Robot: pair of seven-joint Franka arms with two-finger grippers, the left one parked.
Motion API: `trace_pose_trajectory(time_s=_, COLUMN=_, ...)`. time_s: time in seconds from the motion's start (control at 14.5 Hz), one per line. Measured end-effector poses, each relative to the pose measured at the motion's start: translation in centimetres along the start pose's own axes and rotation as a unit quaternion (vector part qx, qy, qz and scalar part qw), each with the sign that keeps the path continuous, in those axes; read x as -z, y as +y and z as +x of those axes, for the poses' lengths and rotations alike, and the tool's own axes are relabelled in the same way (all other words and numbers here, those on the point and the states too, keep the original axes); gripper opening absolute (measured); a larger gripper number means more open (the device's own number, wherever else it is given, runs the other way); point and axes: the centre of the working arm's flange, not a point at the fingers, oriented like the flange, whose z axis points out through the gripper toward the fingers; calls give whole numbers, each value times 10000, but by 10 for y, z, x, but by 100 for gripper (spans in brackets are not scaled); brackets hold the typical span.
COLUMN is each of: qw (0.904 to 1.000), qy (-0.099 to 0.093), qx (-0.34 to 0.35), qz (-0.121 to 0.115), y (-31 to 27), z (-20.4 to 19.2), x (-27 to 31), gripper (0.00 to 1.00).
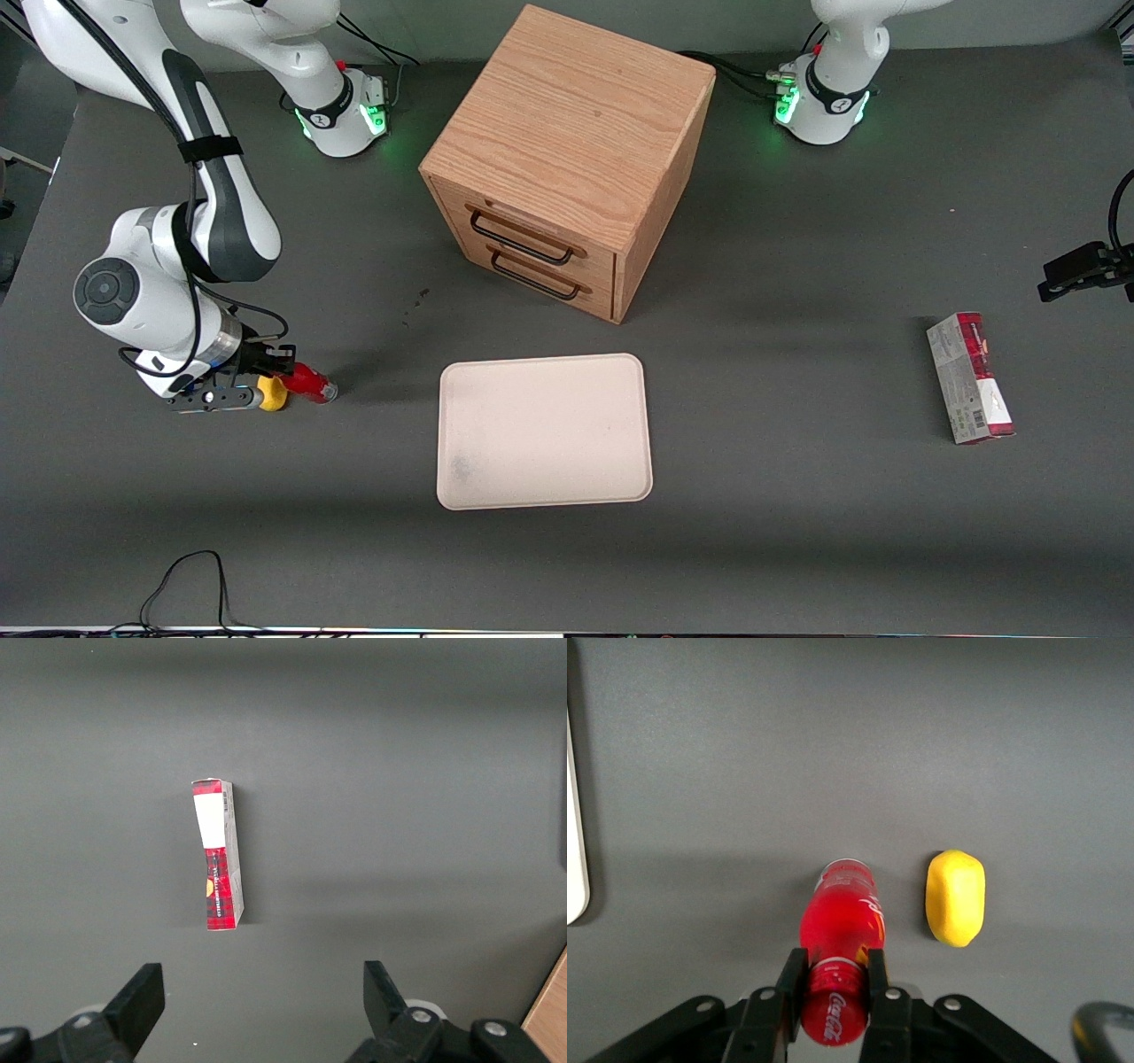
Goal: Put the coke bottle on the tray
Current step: 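Close the right gripper around the bottle's neck, then lift the bottle off the table with the right gripper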
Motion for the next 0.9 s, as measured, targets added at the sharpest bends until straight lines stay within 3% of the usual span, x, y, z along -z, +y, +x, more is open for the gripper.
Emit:
trace_pose_trajectory(time_s=0.41, qw=10000, qy=1, qx=0, qz=0, y=0, z=1, x=3, gripper=31)
trace_pose_trajectory(time_s=0.55, qw=9999, qy=-167, qx=-4, qz=2, y=1, z=2, x=22, gripper=31)
trace_pose_trajectory(time_s=0.76, qw=9982, qy=-596, qx=-40, qz=4, y=5, z=5, x=96, gripper=31)
trace_pose_trajectory(time_s=0.9, qw=9979, qy=-638, qx=-76, qz=11, y=10, z=6, x=156, gripper=31)
